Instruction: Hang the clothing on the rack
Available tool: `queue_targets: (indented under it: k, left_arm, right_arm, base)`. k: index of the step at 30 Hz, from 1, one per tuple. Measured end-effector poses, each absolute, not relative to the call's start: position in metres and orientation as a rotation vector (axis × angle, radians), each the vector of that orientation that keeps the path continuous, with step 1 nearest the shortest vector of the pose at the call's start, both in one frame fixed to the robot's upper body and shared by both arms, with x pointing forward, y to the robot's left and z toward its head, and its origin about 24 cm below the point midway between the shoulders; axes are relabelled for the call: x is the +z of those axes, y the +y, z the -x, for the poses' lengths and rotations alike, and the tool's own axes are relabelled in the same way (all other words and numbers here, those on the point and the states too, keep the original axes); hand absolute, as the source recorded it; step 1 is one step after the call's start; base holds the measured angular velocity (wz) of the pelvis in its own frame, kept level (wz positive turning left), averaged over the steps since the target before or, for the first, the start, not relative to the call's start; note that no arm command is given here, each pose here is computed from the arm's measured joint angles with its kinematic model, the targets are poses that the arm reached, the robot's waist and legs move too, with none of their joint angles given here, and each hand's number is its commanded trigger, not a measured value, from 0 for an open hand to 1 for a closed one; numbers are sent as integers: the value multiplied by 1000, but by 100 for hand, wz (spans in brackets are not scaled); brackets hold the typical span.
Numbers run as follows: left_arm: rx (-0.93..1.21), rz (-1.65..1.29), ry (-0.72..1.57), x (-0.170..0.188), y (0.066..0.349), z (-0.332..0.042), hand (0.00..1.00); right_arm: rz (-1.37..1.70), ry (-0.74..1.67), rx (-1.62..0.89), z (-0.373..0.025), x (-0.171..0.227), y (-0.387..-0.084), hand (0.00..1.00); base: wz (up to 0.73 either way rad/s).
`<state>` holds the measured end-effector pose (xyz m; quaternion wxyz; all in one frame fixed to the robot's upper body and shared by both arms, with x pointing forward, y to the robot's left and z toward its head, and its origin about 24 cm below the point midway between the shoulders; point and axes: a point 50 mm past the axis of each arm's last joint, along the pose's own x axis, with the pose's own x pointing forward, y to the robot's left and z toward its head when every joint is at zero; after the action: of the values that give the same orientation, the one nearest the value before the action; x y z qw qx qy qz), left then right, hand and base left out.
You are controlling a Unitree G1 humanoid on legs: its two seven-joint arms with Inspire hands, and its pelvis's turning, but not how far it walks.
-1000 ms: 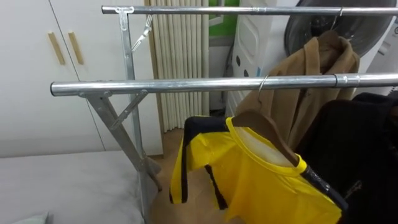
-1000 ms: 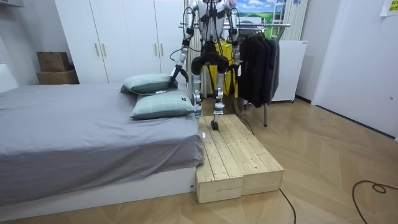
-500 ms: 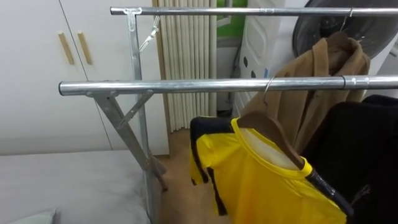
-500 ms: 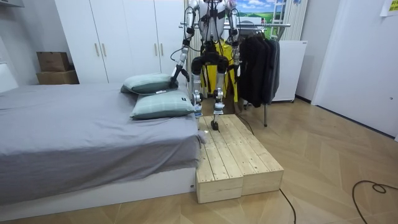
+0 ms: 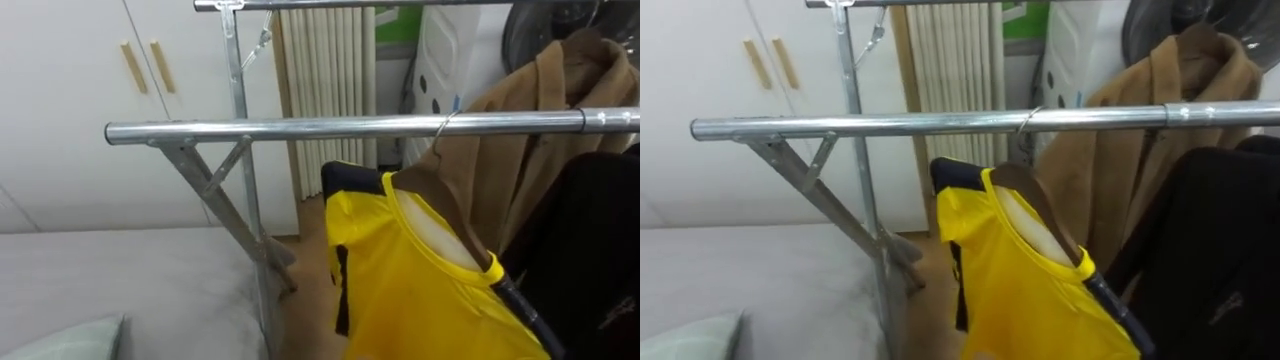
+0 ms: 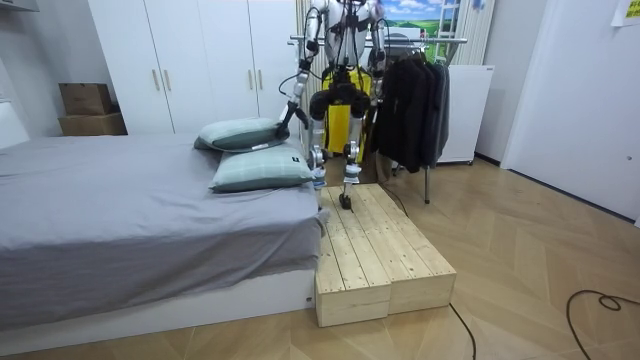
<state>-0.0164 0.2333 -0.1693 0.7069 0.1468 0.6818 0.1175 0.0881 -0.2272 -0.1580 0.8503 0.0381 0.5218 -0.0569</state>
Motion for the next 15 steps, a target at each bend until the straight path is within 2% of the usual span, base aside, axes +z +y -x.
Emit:
queue_targets:
  k: [4, 6, 12, 15]
  left_arm:
    - [237, -298, 1358, -168, 230, -30, 0]
    - [226, -281, 1316, -167, 229, -38, 0]
    - [185, -311, 1348, -166, 238, -33, 0]
    - [193, -310, 1358, -166, 240, -29, 0]
  right_arm:
    - [-42, 1126, -86, -87, -160, -227, 0]
    - [-10, 1126, -69, -90, -159, -226, 0]
    - [-26, 1162, -108, -80, -162, -228, 0]
    - [-53, 1174, -123, -82, -162, -228, 0]
  base:
    - [141]
    - [123]
    - [150]
    - [119]
